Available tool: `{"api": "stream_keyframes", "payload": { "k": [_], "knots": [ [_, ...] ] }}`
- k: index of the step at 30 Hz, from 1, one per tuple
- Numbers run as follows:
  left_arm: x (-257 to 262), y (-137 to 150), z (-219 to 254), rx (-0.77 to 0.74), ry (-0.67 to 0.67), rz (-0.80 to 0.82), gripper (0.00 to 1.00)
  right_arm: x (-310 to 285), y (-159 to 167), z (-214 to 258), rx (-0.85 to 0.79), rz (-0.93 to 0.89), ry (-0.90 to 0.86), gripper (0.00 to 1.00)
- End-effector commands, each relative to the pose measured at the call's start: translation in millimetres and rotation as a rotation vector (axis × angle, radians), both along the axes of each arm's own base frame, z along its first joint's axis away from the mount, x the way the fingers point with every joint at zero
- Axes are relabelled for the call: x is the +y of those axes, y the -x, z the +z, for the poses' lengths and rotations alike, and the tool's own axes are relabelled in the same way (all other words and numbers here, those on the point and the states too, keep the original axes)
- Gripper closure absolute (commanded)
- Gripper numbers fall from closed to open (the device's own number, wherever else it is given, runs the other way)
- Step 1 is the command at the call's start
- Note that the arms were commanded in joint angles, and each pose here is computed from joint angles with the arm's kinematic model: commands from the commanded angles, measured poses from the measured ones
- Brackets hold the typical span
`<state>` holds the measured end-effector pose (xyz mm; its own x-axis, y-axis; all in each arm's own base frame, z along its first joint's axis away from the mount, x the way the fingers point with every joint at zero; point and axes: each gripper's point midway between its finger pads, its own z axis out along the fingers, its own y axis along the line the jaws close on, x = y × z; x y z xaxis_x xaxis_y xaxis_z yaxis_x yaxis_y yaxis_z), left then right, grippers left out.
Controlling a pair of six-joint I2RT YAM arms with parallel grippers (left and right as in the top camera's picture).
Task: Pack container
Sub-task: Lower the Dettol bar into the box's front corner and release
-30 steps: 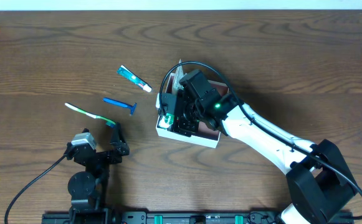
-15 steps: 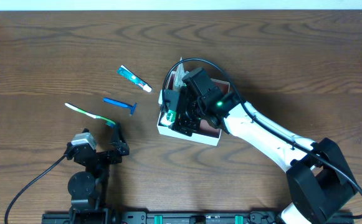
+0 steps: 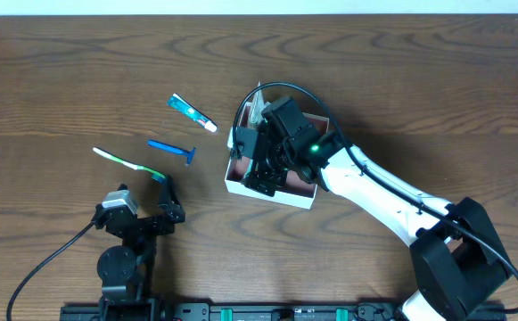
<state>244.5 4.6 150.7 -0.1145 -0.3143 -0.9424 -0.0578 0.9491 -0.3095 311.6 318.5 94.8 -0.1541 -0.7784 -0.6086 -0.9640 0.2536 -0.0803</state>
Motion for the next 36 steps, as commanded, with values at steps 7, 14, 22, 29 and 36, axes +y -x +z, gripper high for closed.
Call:
{"api": "stream_keyframes", "payload": {
  "k": [7, 14, 22, 29, 36],
  "knots": [
    [0, 0, -17, 0.042, 0.0, -0.005, 0.02, -8, 11, 17, 0.072, -0.151, -0.005, 0.01],
    [0, 0, -17, 0.042, 0.0, -0.005, 0.02, -13, 37, 37, 0.254, -0.365, -0.055, 0.14],
    [0, 0, -17, 0.042, 0.0, -0.005, 0.02, -67, 25, 17, 0.304, -0.831, 0.067, 0.17],
    [0, 0, -17, 0.042, 0.0, -0.005, 0.02, -124, 23, 8, 0.263, -1.154, 0.193, 0.16],
    [0, 0, -17, 0.042, 0.0, -0.005, 0.02, -139, 21, 7, 0.275, -1.259, 0.191, 0.16]
  ]
}}
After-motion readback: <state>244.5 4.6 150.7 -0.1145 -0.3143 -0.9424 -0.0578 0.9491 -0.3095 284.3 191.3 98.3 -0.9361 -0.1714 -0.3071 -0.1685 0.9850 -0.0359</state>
